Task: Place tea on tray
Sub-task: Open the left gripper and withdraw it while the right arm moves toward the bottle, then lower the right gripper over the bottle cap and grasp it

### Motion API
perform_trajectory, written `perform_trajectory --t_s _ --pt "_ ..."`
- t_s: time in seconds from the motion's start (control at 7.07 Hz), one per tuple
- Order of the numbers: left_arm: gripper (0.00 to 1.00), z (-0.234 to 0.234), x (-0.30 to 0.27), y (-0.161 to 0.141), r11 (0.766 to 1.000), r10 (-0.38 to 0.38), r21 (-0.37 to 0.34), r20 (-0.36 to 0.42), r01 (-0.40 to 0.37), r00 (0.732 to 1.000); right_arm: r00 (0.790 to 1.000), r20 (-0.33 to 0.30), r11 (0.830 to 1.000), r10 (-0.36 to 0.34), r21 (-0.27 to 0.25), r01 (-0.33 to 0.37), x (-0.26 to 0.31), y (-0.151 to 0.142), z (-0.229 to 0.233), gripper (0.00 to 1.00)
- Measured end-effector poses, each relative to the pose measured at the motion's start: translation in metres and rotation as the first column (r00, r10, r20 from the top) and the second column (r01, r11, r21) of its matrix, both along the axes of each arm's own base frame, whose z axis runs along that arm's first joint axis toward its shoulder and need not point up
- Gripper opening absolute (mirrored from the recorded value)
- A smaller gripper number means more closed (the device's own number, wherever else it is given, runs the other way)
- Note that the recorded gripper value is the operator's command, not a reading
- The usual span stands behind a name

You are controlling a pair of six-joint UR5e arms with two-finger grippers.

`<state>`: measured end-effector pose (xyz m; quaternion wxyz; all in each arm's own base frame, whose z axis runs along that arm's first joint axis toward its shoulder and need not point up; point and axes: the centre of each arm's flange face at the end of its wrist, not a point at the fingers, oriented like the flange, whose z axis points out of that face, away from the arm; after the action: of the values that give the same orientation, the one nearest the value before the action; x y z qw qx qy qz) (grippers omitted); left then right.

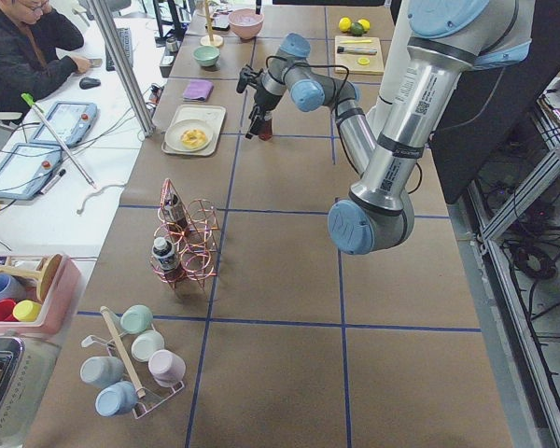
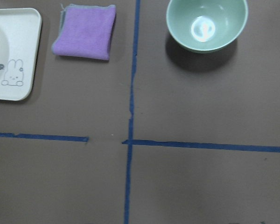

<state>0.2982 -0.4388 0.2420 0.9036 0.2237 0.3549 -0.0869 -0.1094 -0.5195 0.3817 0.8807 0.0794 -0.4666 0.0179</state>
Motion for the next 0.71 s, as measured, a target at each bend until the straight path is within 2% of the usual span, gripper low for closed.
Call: perform_trajectory --t_s 0.14,0.42,0.57,0.71 --pt "1.0 0.036 -0.015 0.005 1.0 0.016 -0.024 0.066 -0.014 0.998 1.0 0.024 1.0 0.011 -0.025 -0.01 -0.032 0.002 -0.034 1.0" --pt "1.0 0.103 -0.041 0.018 0.995 0.058 -0.094 0.173 -0.042 0.983 0.997 0.071 0.993 0.022 -0.115 -0.014 -0.102 0.011 -0.103 1.0" --pt "1.0 0.13 -0.054 0.024 0.991 0.078 -0.121 0.215 -0.053 0.973 0.998 0.055 0.989 0.021 -0.144 -0.013 -0.133 0.015 -0.146 1.0" --pt "1.0 0.148 -0.067 0.028 0.989 0.098 -0.132 0.249 -0.066 0.964 1.0 0.006 0.989 0.027 -0.144 -0.025 -0.16 0.024 -0.187 1.0"
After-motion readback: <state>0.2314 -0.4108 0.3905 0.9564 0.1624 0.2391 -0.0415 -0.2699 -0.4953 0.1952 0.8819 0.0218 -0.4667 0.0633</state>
